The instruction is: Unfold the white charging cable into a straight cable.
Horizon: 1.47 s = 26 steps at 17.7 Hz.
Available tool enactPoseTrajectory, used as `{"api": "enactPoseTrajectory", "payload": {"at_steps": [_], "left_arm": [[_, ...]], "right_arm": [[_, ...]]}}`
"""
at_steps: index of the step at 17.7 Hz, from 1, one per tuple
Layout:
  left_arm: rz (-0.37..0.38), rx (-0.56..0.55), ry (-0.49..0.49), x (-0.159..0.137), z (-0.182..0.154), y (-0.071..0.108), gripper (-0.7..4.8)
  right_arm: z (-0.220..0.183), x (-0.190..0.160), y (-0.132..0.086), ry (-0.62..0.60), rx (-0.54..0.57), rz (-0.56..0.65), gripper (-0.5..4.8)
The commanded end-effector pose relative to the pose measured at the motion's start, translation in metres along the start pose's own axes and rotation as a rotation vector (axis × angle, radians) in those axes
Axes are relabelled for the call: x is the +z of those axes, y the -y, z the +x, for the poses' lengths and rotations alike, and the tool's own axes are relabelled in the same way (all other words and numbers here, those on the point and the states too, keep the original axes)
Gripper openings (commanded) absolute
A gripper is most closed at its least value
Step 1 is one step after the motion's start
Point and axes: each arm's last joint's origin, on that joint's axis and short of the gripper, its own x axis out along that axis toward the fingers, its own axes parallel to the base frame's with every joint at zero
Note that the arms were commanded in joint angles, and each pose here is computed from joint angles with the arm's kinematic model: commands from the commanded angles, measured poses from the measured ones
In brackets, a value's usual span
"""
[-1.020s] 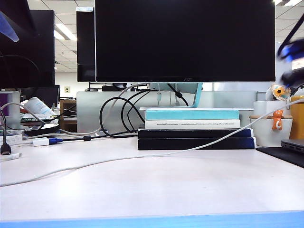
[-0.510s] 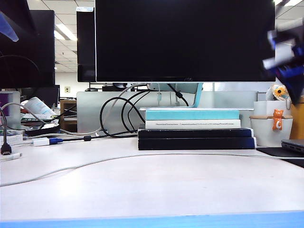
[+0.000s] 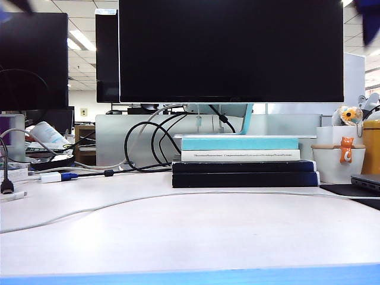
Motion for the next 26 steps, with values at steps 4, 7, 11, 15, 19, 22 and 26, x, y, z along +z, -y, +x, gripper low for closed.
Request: {"api": "enactPoseTrajectory", "payload": {"at_steps": [4, 7, 11, 15, 19, 22, 26], "left_arm": [[-0.122, 0.062, 0.063, -0.045, -0.017, -0.011, 3.0], [-0.124, 0.109, 0.174, -0.053, -0.03, -0.007, 2.99], [-0.099, 0.131, 0.233, -0.051, -0.044, -0.001, 2.98], [-0.152, 0.196, 0.384, -0.065, -0.047, 0.003, 2.71], [-0.182, 0.277, 0.455, -0.107, -0.043, 0.012, 2.09], [-0.207, 0.283, 0.477, -0.134, -0.035, 0.017, 1.42], [-0.23, 0.289, 0.528, -0.154, -0.028, 0.019, 0.35]], "right_arm": [[-0.023, 0.007, 0.013, 0.185, 0.062, 0.018, 2.95], [-0.025, -0.005, 0.016, 0.25, 0.155, 0.007, 2.86], [-0.026, -0.026, 0.022, 0.351, 0.216, -0.002, 1.79], [-0.02, -0.056, 0.019, 0.535, 0.461, -0.03, 1.53], [-0.003, -0.091, 0.017, 0.555, 0.484, -0.032, 0.31], [0.009, -0.115, 0.017, 0.501, 0.465, -0.104, 0.07], [0.016, -0.135, 0.018, 0.503, 0.472, -0.101, -0.01]]}}
